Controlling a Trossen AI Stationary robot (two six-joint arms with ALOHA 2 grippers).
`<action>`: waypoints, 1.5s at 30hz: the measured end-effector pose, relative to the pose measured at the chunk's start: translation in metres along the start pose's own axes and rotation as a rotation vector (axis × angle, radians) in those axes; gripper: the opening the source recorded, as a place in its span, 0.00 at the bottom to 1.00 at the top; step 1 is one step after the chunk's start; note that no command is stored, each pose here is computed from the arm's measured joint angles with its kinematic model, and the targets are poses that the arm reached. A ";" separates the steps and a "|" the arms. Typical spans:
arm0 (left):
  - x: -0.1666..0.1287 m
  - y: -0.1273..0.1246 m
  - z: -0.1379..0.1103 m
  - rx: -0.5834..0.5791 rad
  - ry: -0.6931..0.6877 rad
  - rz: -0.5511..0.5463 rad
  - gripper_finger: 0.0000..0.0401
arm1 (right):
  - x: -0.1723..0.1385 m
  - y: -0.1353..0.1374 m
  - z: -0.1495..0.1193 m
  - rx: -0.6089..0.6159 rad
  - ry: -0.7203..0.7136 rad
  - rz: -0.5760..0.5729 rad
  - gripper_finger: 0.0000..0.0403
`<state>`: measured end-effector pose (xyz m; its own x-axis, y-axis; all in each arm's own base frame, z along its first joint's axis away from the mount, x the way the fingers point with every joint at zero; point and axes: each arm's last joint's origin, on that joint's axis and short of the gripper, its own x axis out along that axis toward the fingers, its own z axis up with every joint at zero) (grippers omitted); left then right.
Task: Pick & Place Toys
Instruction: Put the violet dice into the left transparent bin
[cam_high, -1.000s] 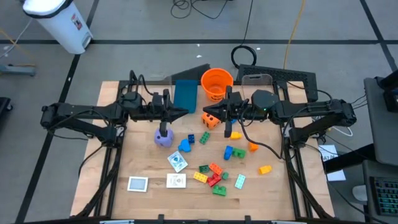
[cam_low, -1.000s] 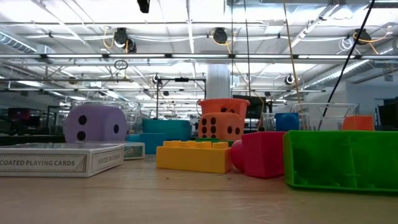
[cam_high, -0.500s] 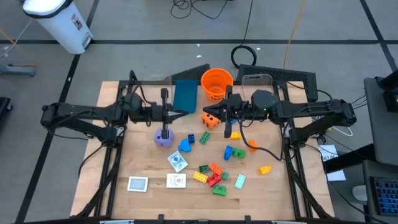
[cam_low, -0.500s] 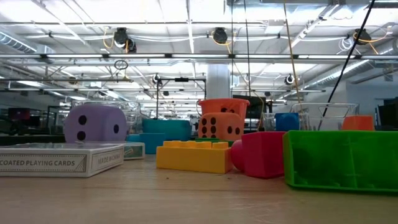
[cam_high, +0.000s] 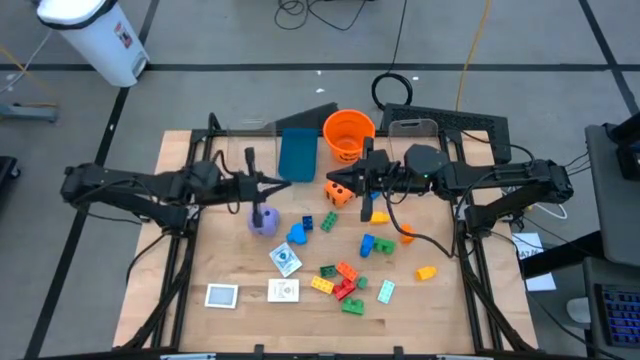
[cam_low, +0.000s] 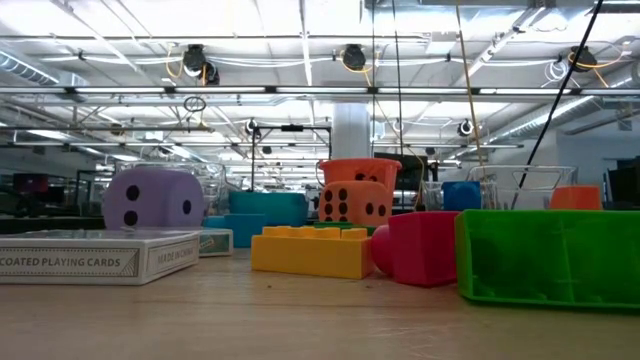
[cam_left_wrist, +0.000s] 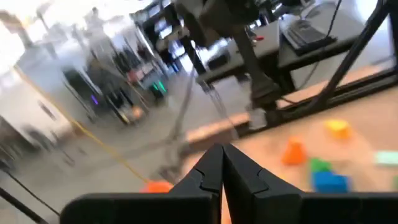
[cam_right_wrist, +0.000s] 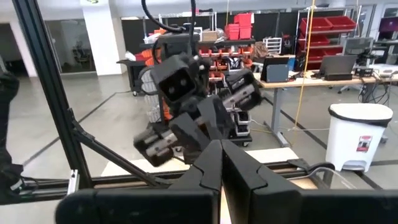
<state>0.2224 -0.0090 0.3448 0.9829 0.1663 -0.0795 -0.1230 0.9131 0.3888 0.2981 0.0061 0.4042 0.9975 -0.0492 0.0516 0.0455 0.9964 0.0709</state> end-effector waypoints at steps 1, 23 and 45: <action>-0.004 -0.001 -0.002 -0.060 0.025 -0.015 0.01 | 0.000 0.000 0.000 -0.001 0.005 -0.001 0.00; -0.042 -0.021 -0.034 -0.435 0.475 -0.397 0.64 | -0.010 -0.005 -0.042 -0.032 0.454 -0.036 0.58; -0.025 -0.013 -0.017 -0.197 0.653 -0.348 0.80 | -0.018 -0.007 -0.056 -0.082 0.619 -0.037 0.77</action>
<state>0.1971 -0.0190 0.3257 0.6961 -0.0123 -0.7178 0.0960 0.9925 0.0761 0.2830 0.0043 0.3471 0.8411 -0.0593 -0.5376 0.0602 0.9981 -0.0160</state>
